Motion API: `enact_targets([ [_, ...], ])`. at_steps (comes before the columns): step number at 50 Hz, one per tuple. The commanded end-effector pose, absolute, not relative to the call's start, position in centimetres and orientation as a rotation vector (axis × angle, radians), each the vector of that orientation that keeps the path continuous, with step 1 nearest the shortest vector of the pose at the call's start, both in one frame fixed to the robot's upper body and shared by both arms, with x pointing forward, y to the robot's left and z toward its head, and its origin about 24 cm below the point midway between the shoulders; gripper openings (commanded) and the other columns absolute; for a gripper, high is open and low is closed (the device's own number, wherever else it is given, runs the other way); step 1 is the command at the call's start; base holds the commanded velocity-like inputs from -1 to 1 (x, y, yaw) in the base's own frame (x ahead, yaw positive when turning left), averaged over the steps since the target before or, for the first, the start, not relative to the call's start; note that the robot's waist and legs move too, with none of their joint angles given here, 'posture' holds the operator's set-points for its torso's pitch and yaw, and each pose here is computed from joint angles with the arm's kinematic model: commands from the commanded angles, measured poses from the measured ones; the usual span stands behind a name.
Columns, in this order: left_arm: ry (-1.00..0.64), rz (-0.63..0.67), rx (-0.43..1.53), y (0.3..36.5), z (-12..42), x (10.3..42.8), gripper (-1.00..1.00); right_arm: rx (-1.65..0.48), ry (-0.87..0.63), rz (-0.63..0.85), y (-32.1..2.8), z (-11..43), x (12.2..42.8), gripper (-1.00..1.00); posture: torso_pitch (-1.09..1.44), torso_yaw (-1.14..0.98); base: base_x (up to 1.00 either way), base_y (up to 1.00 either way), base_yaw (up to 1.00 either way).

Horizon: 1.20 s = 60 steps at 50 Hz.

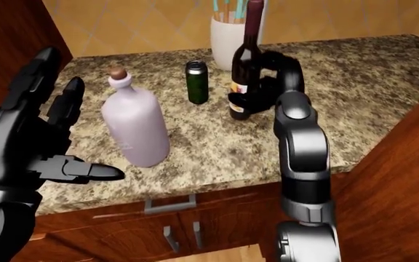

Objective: Move the drinks to the dining counter.

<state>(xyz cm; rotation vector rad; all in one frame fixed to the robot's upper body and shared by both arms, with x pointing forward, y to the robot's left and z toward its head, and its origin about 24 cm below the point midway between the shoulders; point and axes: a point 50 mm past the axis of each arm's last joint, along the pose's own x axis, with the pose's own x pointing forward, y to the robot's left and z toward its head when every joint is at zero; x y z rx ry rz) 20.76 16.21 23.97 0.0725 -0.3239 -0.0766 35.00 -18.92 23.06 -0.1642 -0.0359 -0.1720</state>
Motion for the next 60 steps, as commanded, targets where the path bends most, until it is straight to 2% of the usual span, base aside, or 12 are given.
enact_targets([
  [1,-0.387,-0.067,0.083,16.2,24.9,20.5,1.0,-0.155,-0.213,-0.166,-18.5,26.9,34.0,-1.0,0.0,0.0,0.0,0.0,0.0],
  [47,-0.274,-0.03,0.232,13.4,23.2,24.6,1.0,-0.16,-0.247,-0.138,-17.6,28.0,33.0,-1.0,0.0,0.0,0.0,0.0,0.0],
  [48,-0.271,-0.029,0.229,13.4,23.2,24.7,0.95,-0.16,-0.247,-0.137,-17.6,28.0,33.0,-1.0,0.0,0.0,0.0,0.0,0.0],
  [50,-0.27,-0.034,0.226,13.3,23.2,24.7,0.4,-0.16,-0.247,-0.137,-17.6,28.0,33.1,-1.0,0.0,0.0,0.0,0.0,0.0],
  [52,-0.27,-0.039,0.225,13.1,23.2,24.7,0.25,-0.161,-0.246,-0.138,-17.6,27.9,33.1,-1.0,0.0,0.0,0.0,0.0,0.0],
  [53,-0.271,-0.041,0.223,13.0,23.2,24.7,0.07,-0.161,-0.246,-0.137,-17.6,27.9,33.1,-1.0,0.0,0.0,0.0,0.0,0.0],
  [56,-0.272,-0.049,0.226,12.8,23.1,24.6,0.0,-0.16,-0.244,-0.138,-17.6,27.8,33.1,-1.0,0.0,0.0,0.0,0.0,0.0],
  [57,-0.272,-0.05,0.224,12.8,23.2,24.6,-0.11,-0.16,-0.244,-0.139,-17.7,27.8,33.1,-1.0,0.0,0.0,0.0,0.0,0.0],
  [58,-0.273,-0.052,0.225,12.8,23.2,24.6,-0.13,-0.16,-0.245,-0.138,-17.6,27.8,33.1,-1.0,0.0,0.0,0.0,0.0,0.0],
  [60,-0.272,-0.052,0.227,12.8,23.1,24.5,-0.3,-0.16,-0.246,-0.137,-17.6,27.9,33.0,-1.0,0.0,0.0,0.0,0.0,0.0],
])
